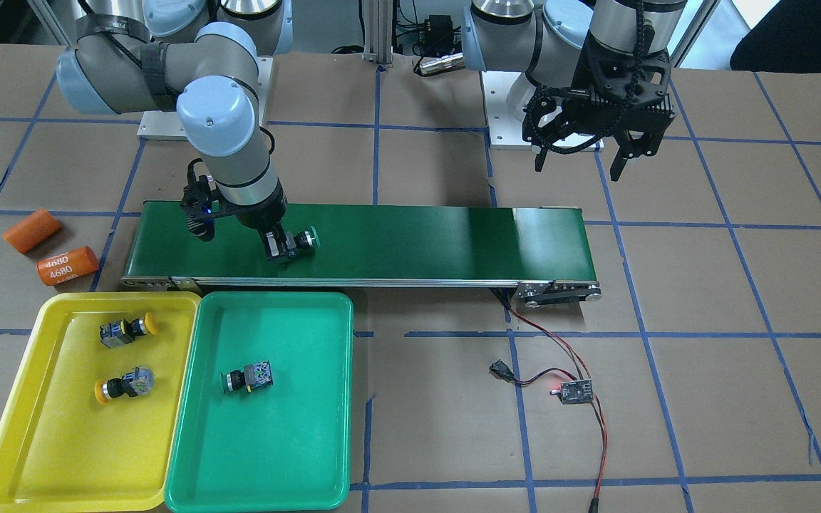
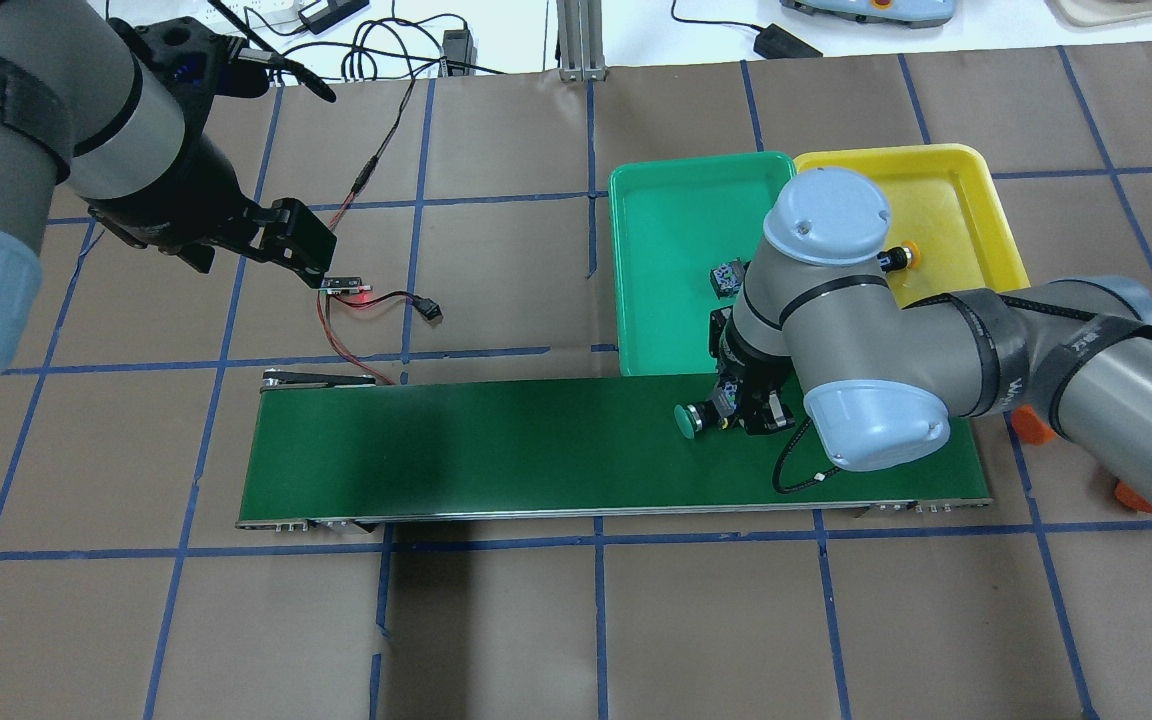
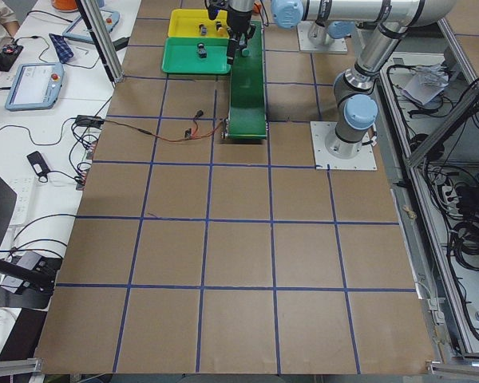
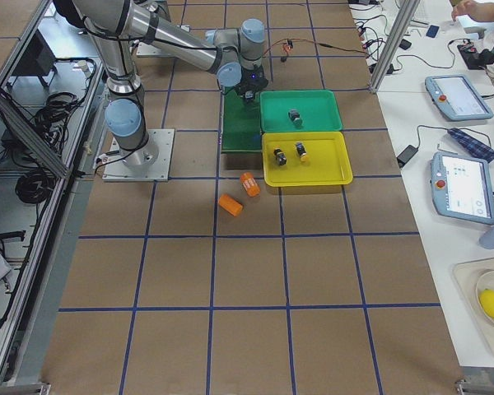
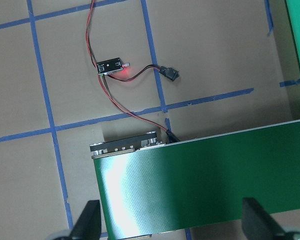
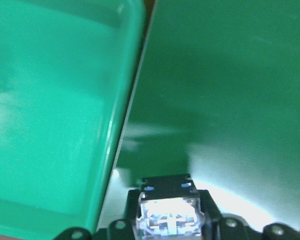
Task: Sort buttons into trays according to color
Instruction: 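Place the green button into the green tray with the right gripper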
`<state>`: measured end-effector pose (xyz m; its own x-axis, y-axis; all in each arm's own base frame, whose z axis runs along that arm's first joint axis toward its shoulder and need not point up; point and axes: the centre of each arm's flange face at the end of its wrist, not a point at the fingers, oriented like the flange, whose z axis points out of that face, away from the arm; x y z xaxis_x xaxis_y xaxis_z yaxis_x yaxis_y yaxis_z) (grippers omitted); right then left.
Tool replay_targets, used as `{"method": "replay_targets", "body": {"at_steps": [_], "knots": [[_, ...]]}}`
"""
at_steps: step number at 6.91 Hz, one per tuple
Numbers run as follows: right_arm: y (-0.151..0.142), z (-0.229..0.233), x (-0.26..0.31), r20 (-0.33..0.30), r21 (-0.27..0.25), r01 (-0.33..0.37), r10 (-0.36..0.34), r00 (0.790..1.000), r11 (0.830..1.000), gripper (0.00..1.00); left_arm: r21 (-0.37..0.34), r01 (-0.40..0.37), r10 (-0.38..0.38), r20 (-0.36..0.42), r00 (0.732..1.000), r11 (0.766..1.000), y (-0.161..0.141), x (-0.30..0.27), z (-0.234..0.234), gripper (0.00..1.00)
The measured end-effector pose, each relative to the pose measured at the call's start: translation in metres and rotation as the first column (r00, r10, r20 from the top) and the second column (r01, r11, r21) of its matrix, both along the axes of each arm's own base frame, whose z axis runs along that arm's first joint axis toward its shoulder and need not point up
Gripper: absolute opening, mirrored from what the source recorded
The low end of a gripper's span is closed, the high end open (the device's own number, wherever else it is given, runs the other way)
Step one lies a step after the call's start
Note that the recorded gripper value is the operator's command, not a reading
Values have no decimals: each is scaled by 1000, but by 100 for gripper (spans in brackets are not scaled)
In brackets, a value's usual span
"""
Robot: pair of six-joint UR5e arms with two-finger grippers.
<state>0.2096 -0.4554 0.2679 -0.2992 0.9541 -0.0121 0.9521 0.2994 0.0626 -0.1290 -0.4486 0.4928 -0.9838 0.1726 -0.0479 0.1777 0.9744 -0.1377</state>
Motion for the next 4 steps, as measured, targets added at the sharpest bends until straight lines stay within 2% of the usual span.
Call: {"method": "replay_targets", "body": {"at_steps": [2, 3, 4], "knots": [[-55, 29, -14, 0, -86, -71, 71, 997, 994, 0, 0, 0, 0, 0, 1000, 1000, 0, 0, 0, 100], [-86, 25, -21, 0, -101, -84, 84, 996, 991, 7, 1, 0, 0, 0, 1000, 1000, 0, 0, 0, 100], [-112, 7, -26, -1, -91, -84, 84, 996, 992, 99, 0, 0, 0, 0, 1000, 1000, 0, 0, 0, 100]]}}
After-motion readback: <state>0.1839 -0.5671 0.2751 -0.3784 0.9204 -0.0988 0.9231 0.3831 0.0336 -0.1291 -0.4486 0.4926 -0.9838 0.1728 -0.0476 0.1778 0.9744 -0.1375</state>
